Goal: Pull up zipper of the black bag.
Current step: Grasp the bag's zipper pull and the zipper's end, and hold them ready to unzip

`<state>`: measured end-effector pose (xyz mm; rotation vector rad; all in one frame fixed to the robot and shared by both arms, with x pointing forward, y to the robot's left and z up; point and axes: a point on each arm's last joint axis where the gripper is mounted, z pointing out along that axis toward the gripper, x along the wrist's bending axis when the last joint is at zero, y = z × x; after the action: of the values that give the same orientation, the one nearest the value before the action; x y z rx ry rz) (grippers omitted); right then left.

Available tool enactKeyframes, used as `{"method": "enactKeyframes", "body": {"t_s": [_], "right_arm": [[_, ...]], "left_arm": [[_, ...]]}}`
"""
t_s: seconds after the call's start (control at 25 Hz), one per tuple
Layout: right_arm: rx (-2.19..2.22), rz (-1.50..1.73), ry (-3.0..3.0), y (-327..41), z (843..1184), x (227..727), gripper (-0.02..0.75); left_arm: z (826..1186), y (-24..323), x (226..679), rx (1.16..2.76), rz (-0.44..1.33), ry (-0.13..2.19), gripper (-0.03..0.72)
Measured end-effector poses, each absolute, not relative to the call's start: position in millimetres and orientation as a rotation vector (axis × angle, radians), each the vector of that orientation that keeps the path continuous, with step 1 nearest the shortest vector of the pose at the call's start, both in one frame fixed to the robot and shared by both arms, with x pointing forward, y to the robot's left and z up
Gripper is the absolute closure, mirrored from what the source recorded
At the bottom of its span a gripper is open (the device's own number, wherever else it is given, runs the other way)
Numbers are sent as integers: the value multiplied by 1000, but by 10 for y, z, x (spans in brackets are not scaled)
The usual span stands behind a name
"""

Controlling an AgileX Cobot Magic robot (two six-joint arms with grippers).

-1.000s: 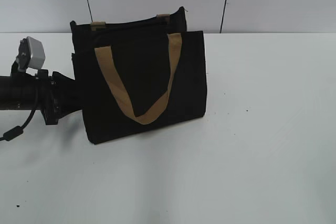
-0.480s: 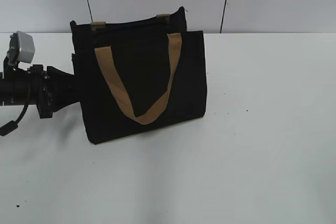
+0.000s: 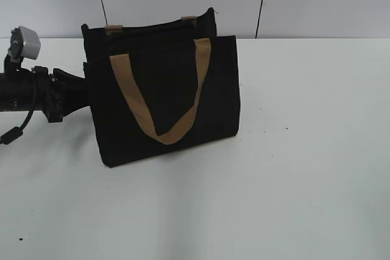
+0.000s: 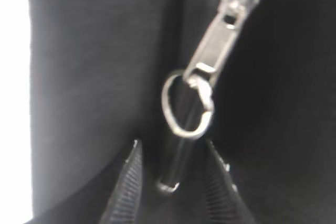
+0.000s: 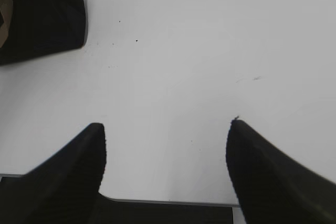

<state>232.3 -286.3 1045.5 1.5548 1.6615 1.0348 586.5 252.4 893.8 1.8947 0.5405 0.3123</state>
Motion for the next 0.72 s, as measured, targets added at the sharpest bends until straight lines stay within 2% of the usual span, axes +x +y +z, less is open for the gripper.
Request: {"method": "enactKeyframes", "body": {"t_s": [0.52,0.64,0.72], "right_arm": [[1555,1035,1662,-2863,10455,2323,193],[1555,1035,1662,-2863,10455,2323,193],[1555,1035,1662,-2863,10455,2323,193]], "left_arm": [[8801,2335,5844,1953,262,535,379],[8785,2340,5849,1970,270,546,409],[8781,2344,5850,1975,272,549,467]]}}
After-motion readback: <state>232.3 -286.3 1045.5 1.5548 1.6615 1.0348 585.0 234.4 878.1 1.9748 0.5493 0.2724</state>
